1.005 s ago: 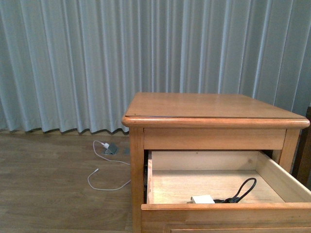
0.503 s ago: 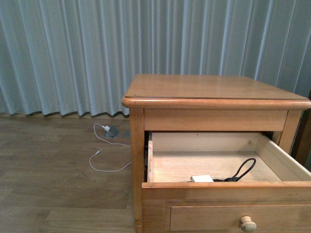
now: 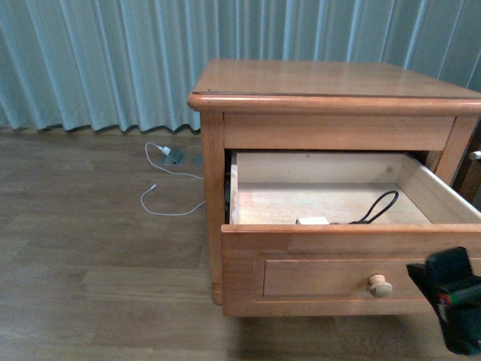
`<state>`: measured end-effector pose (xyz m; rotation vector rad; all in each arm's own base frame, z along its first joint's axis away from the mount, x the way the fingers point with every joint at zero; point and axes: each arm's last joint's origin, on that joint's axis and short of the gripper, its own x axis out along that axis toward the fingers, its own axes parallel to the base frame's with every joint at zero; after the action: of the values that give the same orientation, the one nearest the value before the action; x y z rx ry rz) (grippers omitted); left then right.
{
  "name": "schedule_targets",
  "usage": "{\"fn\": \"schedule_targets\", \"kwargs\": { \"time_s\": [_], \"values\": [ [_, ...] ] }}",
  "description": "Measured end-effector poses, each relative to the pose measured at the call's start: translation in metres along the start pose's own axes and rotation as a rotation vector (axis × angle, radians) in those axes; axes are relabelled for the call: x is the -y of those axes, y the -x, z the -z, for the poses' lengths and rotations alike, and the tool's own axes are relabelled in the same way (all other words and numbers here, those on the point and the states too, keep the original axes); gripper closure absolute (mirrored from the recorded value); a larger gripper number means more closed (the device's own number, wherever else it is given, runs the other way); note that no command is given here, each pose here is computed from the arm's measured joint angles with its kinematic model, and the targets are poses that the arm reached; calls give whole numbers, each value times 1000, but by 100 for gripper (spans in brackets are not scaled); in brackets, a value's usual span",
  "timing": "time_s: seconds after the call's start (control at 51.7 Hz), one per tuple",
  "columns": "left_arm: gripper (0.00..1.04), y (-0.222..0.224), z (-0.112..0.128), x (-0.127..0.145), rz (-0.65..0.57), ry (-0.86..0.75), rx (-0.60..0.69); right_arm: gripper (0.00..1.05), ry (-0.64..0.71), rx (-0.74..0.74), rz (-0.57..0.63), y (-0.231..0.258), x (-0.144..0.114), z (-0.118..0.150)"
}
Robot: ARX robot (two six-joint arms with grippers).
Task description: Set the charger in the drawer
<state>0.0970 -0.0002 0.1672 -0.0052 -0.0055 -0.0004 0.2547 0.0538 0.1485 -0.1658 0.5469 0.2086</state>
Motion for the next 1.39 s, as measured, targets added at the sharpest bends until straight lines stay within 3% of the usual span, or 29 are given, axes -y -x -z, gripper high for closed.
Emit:
{"fn": "schedule_targets", "kwargs": {
  "time_s": [0.464, 0.966, 1.392],
  "values": [
    [6, 0, 0, 0, 0, 0, 0, 8, -92, -44, 78, -81, 5, -2],
    [6, 0, 0, 0, 0, 0, 0, 8, -145, 72, 222, -157, 20, -34],
    [6, 0, 0, 0, 0, 0, 0, 8, -196, 140, 333, -218, 48, -63]
  ]
}}
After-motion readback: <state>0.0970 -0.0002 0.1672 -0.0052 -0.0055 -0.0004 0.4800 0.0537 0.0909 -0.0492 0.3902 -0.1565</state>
